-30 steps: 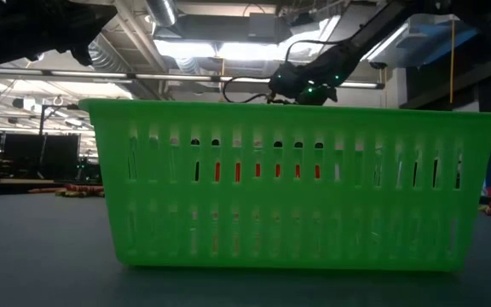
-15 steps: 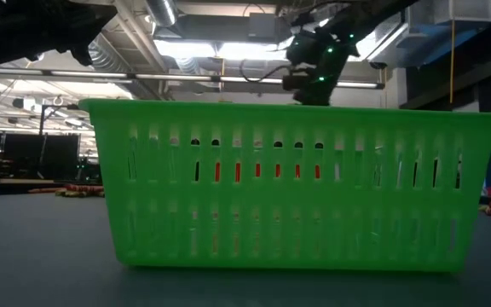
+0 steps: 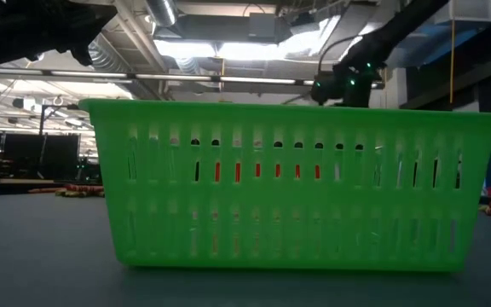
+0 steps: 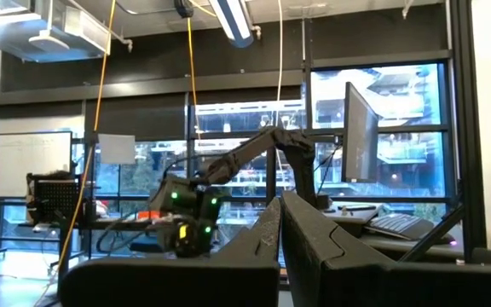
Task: Sort crayons
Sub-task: Put the orange crayon into the transparent bin
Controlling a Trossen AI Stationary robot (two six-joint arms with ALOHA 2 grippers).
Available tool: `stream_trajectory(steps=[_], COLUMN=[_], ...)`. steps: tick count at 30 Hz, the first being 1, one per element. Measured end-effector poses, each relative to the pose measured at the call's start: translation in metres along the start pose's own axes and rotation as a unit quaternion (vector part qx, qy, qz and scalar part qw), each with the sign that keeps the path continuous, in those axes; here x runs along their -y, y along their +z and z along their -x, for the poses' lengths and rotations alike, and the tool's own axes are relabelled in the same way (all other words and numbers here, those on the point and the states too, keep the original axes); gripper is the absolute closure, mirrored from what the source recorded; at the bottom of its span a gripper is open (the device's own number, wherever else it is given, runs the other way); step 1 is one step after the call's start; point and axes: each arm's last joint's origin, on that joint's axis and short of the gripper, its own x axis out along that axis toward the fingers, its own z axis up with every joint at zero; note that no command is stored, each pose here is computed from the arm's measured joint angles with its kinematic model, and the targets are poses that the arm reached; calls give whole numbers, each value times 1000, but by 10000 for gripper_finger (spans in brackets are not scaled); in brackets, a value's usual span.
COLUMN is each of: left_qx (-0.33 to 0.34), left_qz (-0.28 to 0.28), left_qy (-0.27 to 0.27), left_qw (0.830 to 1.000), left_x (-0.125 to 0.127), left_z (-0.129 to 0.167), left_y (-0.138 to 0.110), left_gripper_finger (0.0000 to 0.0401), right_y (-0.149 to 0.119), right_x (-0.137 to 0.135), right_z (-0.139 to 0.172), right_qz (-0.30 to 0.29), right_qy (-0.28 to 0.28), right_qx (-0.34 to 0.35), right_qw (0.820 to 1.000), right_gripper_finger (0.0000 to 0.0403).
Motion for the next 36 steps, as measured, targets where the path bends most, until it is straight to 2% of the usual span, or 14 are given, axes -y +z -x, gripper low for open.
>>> stream_trajectory(steps=[8,17,22,28,33,36], left_qx=[0,0,0,0,0,0], left_qz=[0,0,0,0,0,0], left_qy=[0,0,0,0,0,0], left_qw=[1000,1000,1000,1000,1000,1000], left_x=[0,0,0,0,0,0], left_z=[0,0,0,0,0,0], left_y=[0,0,0,0,0,0], left_gripper_finger=[401,401,401,401,401,401], right_y=[-15,-15,-16,-16,-15,-10], right_x=[-2,-4,-1,0,-1,1], right_z=[-25,-56,-64,-65,-64,-61], right_qz=[-22,-23,-28,-24,-6,1], right_qy=[10,8,17,44,40,30], right_qx=[-32,-63,-72,-68,-69,-68], right_qw=[999,998,997,996,997,997], right_gripper_finger=[251,251,256,318,382,393])
